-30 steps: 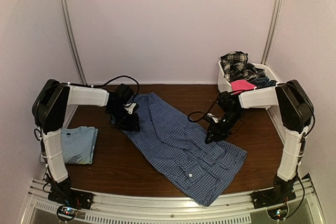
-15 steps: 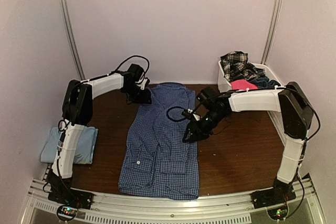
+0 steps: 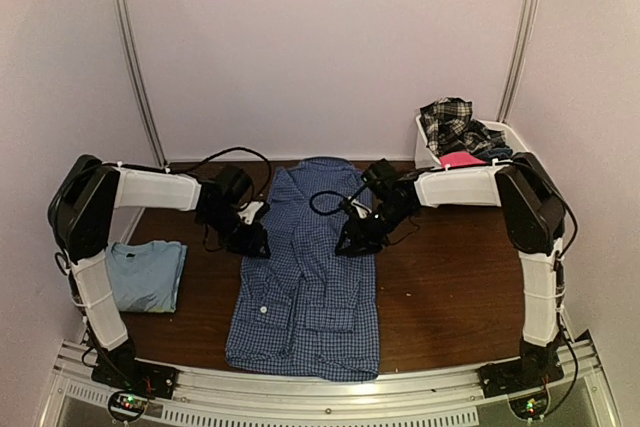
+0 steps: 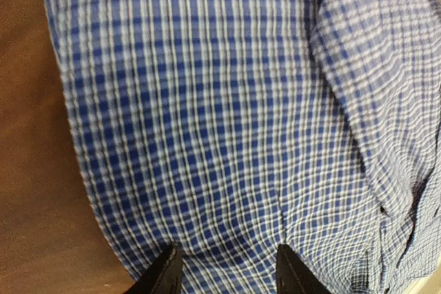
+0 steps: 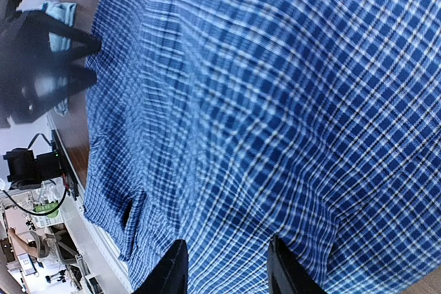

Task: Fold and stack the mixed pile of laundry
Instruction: Rotate the rectangle-folded shirt at the center of the board, then move the rectangle-folded shirt to the center of the board, then pick up the rectangle-folded shirt from the center of the board.

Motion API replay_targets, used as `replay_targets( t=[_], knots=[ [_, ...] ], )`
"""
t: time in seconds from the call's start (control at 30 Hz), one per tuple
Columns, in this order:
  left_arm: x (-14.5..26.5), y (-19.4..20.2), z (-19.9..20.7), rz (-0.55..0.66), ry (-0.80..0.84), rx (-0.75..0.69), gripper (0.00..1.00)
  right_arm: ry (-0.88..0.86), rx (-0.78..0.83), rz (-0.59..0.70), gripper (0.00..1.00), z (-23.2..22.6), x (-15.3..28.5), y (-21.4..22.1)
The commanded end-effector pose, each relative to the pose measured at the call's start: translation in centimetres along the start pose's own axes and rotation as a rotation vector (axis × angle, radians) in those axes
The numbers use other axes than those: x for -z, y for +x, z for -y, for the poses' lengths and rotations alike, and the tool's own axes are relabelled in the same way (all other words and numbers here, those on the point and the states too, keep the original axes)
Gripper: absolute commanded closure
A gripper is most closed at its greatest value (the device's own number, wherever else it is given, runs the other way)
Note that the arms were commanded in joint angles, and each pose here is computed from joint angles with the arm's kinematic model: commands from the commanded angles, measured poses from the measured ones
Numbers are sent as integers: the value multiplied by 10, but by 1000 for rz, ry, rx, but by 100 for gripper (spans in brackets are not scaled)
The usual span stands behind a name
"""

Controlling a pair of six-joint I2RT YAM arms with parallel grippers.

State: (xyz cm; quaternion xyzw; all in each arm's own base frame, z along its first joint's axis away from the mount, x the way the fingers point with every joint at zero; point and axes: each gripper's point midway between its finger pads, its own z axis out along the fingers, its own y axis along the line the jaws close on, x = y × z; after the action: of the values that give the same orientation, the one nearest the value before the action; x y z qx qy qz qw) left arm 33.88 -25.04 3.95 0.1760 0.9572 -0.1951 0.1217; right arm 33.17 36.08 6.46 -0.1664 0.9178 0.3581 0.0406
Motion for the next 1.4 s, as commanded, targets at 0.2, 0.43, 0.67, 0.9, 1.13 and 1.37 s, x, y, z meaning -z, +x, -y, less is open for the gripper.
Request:
replay_targets(
  t=[0.2, 0.43, 0.67, 0.9, 1.13, 1.37],
  knots=[
    [-42, -18, -12, 10, -42, 63, 55, 184, -136, -16, 67, 89, -14, -9],
    [-26, -92, -20, 112, -63, 7, 51, 114, -70, 127, 63, 72, 31, -74],
    [93, -120, 5, 352, -130, -133, 29, 145, 166, 412, 45, -7, 145, -112],
    [156, -99, -13, 565, -206, 6, 2, 177, 181, 766, 0, -27, 232, -105],
    [99, -10, 11, 212, 67, 14, 2, -60, 14, 431, 11, -17, 166, -36],
    [75, 93, 12, 31, 176, 156, 20, -64, -143, 193, 19, -19, 81, 68]
  ],
)
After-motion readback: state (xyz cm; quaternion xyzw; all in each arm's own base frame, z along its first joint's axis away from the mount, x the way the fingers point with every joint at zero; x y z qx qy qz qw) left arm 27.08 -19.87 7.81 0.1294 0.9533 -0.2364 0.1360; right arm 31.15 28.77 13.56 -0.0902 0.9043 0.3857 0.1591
